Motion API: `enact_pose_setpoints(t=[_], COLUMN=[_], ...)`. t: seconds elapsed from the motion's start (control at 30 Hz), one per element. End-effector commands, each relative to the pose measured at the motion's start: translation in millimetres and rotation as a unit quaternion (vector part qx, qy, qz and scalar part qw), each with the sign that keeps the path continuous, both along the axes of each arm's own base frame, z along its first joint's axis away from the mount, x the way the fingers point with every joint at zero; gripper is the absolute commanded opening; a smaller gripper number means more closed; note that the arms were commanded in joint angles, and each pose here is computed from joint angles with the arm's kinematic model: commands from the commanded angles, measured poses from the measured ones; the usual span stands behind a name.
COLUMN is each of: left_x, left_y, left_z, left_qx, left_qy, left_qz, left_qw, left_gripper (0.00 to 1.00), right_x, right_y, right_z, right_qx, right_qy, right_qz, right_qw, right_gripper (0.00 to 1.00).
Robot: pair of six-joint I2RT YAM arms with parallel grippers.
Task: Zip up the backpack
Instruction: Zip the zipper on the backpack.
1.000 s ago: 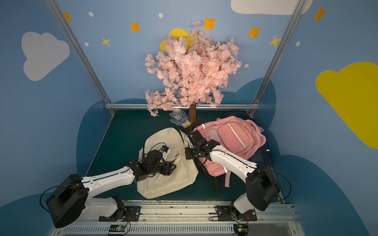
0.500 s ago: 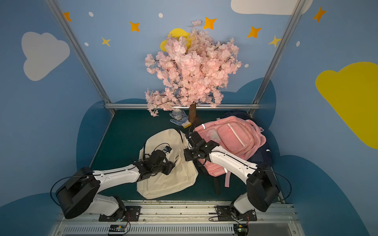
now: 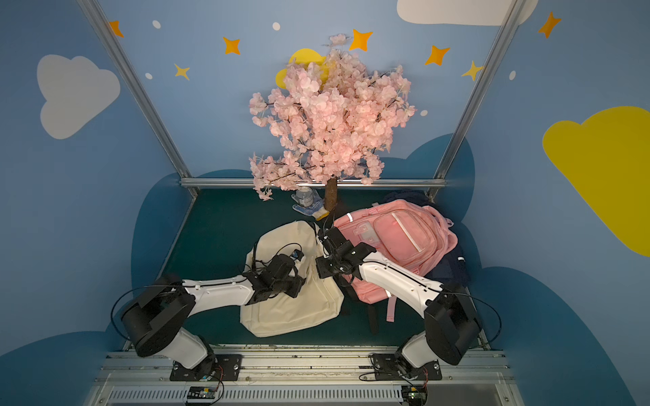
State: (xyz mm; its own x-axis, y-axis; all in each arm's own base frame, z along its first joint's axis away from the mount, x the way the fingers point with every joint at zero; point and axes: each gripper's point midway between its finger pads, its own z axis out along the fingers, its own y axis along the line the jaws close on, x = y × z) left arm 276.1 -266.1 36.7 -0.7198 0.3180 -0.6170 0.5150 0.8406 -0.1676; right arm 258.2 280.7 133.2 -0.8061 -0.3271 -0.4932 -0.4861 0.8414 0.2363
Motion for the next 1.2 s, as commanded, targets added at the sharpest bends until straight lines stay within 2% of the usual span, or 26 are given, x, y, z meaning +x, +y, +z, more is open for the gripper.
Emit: enact_pose_setpoints(t=[0.0,0.2,0.5,0.67,0.77,1.0,1.17], left_x=[-14,-19,-30,-41,-46,-59,-63], left_y=[18,24,56,98,113,165,165], left_z=[-21,-5,21,23,27,21,11], left_qx=[0.041,0.022,0.004,0.017,-0.013,-0.047,-0.067], left_qy=[0.032,0.014,-0.017,-0.018,-0.017,0.026,0.052], left_qz=[0.002,0.015,0.072,0.152,0.188,0.317,0.324], left_qw=[0.999,1.0,0.997,0.988,0.982,0.947,0.942], left_gripper=[0.2,0.11,0.05,0.05,0.06,0.12,0.08], right_x=[-3,11,21,24,24,21,20], right_y=[-3,-35,-72,-93,-99,-130,-135], right_z=[19,9,5,7,10,11,10], right_qx=[0.011,-0.019,-0.051,-0.047,-0.043,-0.047,-0.02], right_qy=[-0.022,-0.017,-0.023,-0.024,-0.029,-0.038,-0.056], right_qz=[0.0,-0.068,-0.133,-0.169,-0.174,-0.228,-0.249], right_qw=[1.0,0.997,0.99,0.984,0.983,0.972,0.967], right_gripper=[0.0,0.0,0.0,0.0,0.0,0.0,0.0])
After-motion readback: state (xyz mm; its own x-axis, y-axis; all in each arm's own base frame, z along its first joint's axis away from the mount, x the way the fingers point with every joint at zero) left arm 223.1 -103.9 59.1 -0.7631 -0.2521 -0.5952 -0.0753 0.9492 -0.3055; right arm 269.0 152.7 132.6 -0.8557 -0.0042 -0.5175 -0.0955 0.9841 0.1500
